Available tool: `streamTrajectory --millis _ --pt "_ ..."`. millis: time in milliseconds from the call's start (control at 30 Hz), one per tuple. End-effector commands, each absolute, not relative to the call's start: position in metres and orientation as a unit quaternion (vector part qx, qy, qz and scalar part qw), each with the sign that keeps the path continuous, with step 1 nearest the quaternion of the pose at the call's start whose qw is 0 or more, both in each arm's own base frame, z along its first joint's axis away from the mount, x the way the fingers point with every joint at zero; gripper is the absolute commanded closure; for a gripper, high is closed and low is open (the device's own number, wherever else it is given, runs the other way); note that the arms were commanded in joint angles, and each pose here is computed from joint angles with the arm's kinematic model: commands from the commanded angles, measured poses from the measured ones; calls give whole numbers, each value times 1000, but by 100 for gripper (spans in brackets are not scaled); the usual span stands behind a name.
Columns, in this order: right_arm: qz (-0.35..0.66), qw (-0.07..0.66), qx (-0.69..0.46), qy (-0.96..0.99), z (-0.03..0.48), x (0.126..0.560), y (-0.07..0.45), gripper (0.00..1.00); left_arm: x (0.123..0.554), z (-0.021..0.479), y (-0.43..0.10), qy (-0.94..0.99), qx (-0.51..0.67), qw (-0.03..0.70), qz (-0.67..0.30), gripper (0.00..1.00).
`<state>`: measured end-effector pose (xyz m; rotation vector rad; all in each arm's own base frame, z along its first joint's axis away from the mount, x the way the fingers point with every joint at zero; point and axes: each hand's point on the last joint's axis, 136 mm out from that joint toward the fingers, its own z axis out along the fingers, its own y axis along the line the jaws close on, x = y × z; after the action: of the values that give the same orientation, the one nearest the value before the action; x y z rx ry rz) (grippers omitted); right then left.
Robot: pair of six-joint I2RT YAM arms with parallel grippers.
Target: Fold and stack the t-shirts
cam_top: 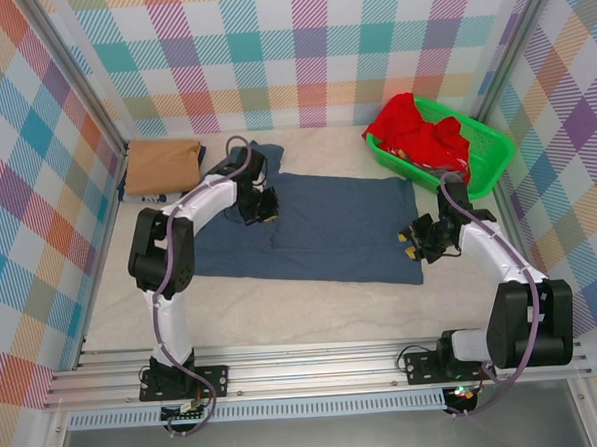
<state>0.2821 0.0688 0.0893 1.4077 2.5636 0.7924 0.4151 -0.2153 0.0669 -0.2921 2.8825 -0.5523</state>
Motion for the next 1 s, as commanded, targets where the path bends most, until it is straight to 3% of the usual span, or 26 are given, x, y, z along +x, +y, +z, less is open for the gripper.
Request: streamTrajectory --millis 0,100,200,367,433,567,800,967 --pt "261 53 454 851 92 278 71 67 408 59 -219 979 -78 79 -173 99" --pt "261 50 455 850 90 277 72 67 406 53 -220 981 -69 72 -165 97" --pt "262 47 454 850 88 277 72 67 407 50 -216 983 -68 75 -152 87" --pt "249 54 455 853 87 274 67 65 420 80 -209 980 -81 118 -140 52" --pt "241 61 463 851 86 272 61 63 424 100 -199 976 -100 140 -134 45" --pt "225 69 495 836 76 264 47 61 416 118 -157 958 -187 156 -153 48" --pt "242 31 523 816 49 262 57 69 381 75 -86 935 -290 97 -180 64" --pt "198 84 502 838 58 282 37 66 373 57 -70 936 -298 86 -168 71"
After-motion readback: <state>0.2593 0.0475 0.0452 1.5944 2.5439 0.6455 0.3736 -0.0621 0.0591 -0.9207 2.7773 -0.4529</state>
